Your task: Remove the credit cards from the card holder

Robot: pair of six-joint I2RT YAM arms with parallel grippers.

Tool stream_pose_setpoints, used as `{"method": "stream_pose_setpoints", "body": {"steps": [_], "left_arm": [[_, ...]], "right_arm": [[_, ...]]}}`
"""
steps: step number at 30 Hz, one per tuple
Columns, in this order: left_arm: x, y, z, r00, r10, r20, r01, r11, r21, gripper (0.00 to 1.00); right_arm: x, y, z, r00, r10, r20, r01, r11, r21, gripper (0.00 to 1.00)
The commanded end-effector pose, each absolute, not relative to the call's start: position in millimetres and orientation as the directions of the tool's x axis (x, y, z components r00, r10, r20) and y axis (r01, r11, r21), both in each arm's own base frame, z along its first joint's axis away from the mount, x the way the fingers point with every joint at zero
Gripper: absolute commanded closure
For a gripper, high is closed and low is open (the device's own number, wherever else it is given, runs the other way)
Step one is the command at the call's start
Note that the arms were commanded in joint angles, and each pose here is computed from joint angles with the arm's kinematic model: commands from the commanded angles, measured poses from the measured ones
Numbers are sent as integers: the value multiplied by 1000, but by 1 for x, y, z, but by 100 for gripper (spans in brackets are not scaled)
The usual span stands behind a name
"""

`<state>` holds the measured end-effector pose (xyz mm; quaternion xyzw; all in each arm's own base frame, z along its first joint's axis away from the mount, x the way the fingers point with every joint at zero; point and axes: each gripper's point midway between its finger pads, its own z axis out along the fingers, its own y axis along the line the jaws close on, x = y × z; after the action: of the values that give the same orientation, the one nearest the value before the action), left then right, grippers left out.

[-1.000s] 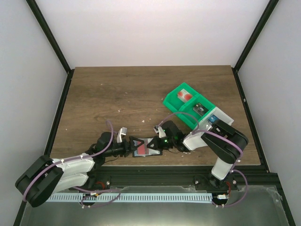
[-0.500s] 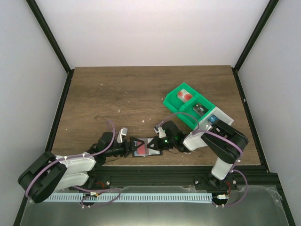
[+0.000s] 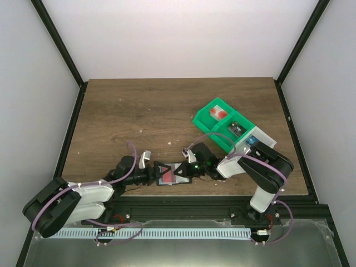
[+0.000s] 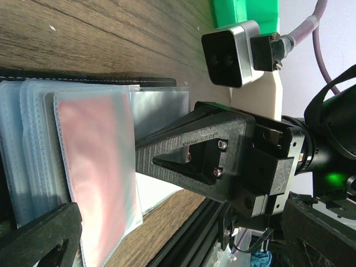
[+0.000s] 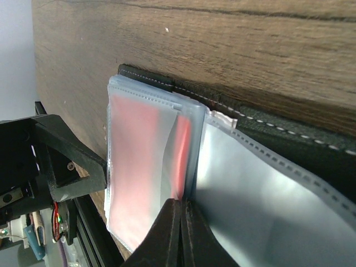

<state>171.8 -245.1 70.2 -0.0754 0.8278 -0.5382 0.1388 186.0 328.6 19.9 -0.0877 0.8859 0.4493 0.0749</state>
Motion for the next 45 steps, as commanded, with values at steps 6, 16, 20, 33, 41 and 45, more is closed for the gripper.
{"method": "stream_pose_setpoints", "body": {"steps": [6,16,20,33,41,45], "left_arm": [[170,-240,71,-943,-280,-182,45,434,-900,0],[167,-238,63,-945,-278,-174,39,432,-901,0],[166,-240,63,-946,-275,-171,43,416,-908,0],[166,-251,83,-952,-252,-171,69,370,-926,0],[166,-256,92,-952,-244,-187,86,373,-924,0],[166,-252,85,-950,-252,-186,69,411,-909,0]], "right_arm": [[155,305,-20,-990,-126,-71,-138,679,721,100],[157,307,-20,-989,-127,-72,-139,676,724,99],[158,309,-19,-989,-129,-72,-141,671,728,100],[156,309,-21,-988,-140,-64,-143,673,725,98],[157,310,-18,-988,-136,-69,-143,669,730,98],[156,309,-19,-988,-137,-70,-145,671,727,98]]}}
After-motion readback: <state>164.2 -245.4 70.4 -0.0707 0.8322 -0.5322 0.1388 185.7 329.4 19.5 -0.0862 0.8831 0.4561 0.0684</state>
